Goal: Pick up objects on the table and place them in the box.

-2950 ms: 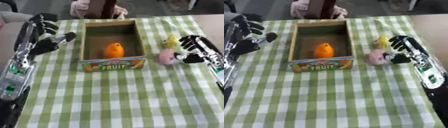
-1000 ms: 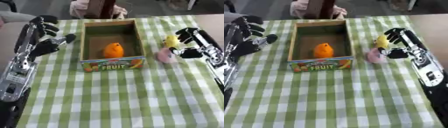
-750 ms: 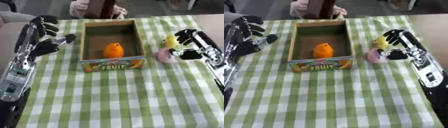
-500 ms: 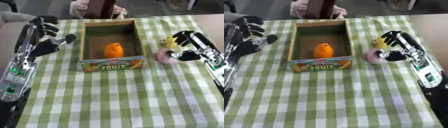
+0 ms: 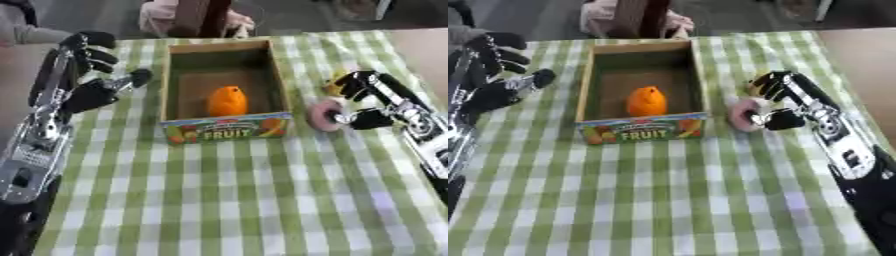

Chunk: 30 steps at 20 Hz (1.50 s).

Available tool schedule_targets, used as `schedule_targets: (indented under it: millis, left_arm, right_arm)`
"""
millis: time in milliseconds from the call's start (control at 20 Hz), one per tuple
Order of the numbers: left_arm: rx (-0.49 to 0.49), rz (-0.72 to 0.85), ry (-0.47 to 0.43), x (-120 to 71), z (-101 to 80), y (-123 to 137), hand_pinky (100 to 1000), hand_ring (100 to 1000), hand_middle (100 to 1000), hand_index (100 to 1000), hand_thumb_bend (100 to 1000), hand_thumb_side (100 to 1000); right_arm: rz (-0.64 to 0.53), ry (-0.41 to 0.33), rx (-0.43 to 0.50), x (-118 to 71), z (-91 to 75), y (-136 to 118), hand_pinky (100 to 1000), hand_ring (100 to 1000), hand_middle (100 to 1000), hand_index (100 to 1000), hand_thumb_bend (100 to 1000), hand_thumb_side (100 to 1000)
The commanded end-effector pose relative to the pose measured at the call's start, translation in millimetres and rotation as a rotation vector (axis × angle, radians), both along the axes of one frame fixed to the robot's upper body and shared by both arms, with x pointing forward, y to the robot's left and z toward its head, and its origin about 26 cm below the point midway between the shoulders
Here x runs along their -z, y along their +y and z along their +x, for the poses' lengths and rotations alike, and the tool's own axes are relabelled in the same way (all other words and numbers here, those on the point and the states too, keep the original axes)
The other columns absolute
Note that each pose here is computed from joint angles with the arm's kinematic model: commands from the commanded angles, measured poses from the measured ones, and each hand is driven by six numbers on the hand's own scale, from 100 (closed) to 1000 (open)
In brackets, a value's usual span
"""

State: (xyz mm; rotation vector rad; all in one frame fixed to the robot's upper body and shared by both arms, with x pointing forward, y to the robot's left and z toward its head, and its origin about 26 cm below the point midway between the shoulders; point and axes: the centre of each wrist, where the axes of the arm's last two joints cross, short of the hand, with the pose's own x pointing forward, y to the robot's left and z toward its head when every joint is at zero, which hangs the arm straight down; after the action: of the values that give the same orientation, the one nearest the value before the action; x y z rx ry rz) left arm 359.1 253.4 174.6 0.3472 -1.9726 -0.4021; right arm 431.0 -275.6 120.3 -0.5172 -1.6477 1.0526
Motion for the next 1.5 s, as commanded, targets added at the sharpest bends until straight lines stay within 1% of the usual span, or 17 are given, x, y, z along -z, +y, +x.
schedule_targets:
  millis: [50,250,350,400,450,550,600,700,750,800,850,950,1100,1200,1300,1500]
  left_arm:
    - [-0.003,0.013,-0.031,-10.0,-0.8,3.8,622,617,647,725,866,340]
    - [-0.001,0.014,-0.030,-9.8,-0.9,3.7,623,617,648,725,866,340]
    - [-0.001,0.013,-0.029,-9.6,-0.9,3.9,624,618,648,724,866,340]
    - [-0.001,0.013,-0.029,-9.7,-0.9,3.9,624,618,649,724,867,340]
    - [0.000,0.013,-0.030,-9.7,-1.0,3.9,624,618,649,724,867,340]
    - [0.000,0.013,-0.030,-9.9,-1.0,3.9,624,619,649,724,867,340]
    - [0.001,0.013,-0.030,-9.9,-1.0,3.9,625,619,649,724,866,339]
    - [0.002,0.013,-0.031,-10.0,-0.9,3.8,626,620,650,724,865,339]
    - [0.002,0.013,-0.030,-10.0,-0.9,3.8,626,620,650,724,864,339]
    - [0.002,0.014,-0.030,-9.9,-0.8,3.9,626,620,650,724,864,339]
    - [0.002,0.013,-0.030,-9.8,-0.8,3.9,627,620,651,724,863,340]
    - [0.003,0.014,-0.029,-9.5,-0.8,3.9,627,621,651,724,862,340]
    - [0.003,0.013,-0.029,-9.7,-0.7,3.9,627,621,651,724,861,339]
    - [0.003,0.013,-0.030,-9.8,-0.7,4.0,628,621,651,724,861,339]
    - [0.003,0.013,-0.031,-10.0,-0.7,4.1,627,621,651,724,861,339]
    - [0.004,0.013,-0.030,-10.0,-0.8,3.9,628,621,651,724,860,339]
  right_arm:
    - [-0.029,-0.009,-0.012,-6.0,1.8,-1.3,647,649,592,761,422,100]
    - [-0.045,0.009,-0.031,-3.9,2.0,-0.4,649,652,594,739,422,100]
    - [-0.056,0.018,-0.043,-3.7,2.0,-0.8,651,653,591,676,413,100]
    - [-0.064,0.022,-0.049,-3.8,2.0,-0.9,652,653,589,622,380,100]
    - [-0.074,0.024,-0.055,-4.2,2.0,-1.0,651,652,585,587,330,100]
    - [-0.087,0.023,-0.059,-5.1,2.0,-1.2,651,652,584,578,322,100]
    - [-0.089,0.013,-0.048,-6.7,2.2,-2.2,640,637,560,414,203,100]
    - [-0.091,-0.018,-0.012,-8.3,2.3,-2.6,629,620,534,316,160,100]
    - [-0.091,-0.035,0.005,-9.0,2.3,-2.8,624,614,526,286,168,100]
    - [-0.090,-0.048,0.019,-9.2,2.3,-2.7,624,614,526,286,168,100]
    - [-0.089,-0.060,0.032,-9.5,2.3,-2.7,619,607,515,259,175,100]
    - [-0.081,-0.081,0.052,-10.2,2.3,-3.0,614,600,507,246,180,100]
    - [-0.063,-0.112,0.075,-13.0,2.3,-2.8,613,597,502,246,183,100]
    - [-0.045,-0.141,0.084,-19.8,2.4,-2.1,614,597,501,251,187,100]
    - [-0.023,-0.178,0.084,-31.3,2.2,-0.6,615,596,500,251,189,100]
    - [0.019,-0.275,0.052,-66.0,0.0,7.5,618,596,499,253,191,100]
